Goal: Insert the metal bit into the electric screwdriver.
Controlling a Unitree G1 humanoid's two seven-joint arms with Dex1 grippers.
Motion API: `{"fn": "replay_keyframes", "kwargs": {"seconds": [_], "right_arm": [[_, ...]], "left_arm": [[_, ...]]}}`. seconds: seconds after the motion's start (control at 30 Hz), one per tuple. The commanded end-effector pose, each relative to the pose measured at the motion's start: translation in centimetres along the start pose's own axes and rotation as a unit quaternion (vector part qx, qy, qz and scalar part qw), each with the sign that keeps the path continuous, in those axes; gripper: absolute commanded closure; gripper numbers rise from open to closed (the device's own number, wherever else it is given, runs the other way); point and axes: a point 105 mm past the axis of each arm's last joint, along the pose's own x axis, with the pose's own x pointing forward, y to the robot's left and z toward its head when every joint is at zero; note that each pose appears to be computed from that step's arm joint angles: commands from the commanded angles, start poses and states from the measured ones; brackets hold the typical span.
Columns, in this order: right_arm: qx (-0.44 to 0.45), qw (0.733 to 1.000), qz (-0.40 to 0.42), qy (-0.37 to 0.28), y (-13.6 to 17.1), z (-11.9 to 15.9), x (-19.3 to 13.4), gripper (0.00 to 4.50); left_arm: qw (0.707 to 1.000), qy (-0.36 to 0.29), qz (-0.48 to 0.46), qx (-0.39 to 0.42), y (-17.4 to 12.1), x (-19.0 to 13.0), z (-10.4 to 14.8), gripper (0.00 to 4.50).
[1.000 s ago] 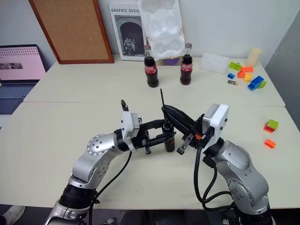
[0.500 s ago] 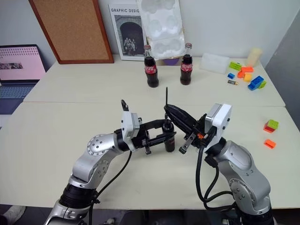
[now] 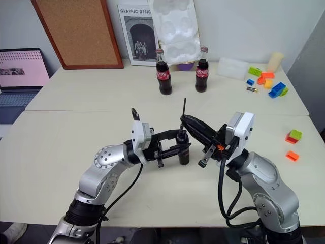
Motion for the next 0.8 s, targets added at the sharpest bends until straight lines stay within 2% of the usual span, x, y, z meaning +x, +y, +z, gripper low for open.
{"fn": "replay_keyframes", "kwargs": {"seconds": [0.03, 0.2, 0.43, 0.8], "right_arm": [[-0.007, 1.0, 0.004, -0.006, 0.0, 0.6, -0.1, 4.5], [-0.009, 1.0, 0.013, 0.002, 0.5, 0.5, 0.3, 4.5], [0.011, 0.996, 0.03, 0.084, 0.4, -1.0, 0.4, 4.5], [0.034, 0.994, 0.041, 0.094, 0.0, -0.6, 0.3, 4.5]], "left_arm": [[1.0, 0.015, -0.001, -0.002, 0.0, -0.2, -0.6, 2.85], [1.0, 0.016, -0.001, -0.001, 0.1, -0.2, -0.6, 2.85], [1.0, 0.017, -0.002, 0.0, 0.1, -0.2, -0.7, 2.85], [1.0, 0.017, -0.001, 0.0, 0.1, -0.2, -0.7, 2.85]]}}
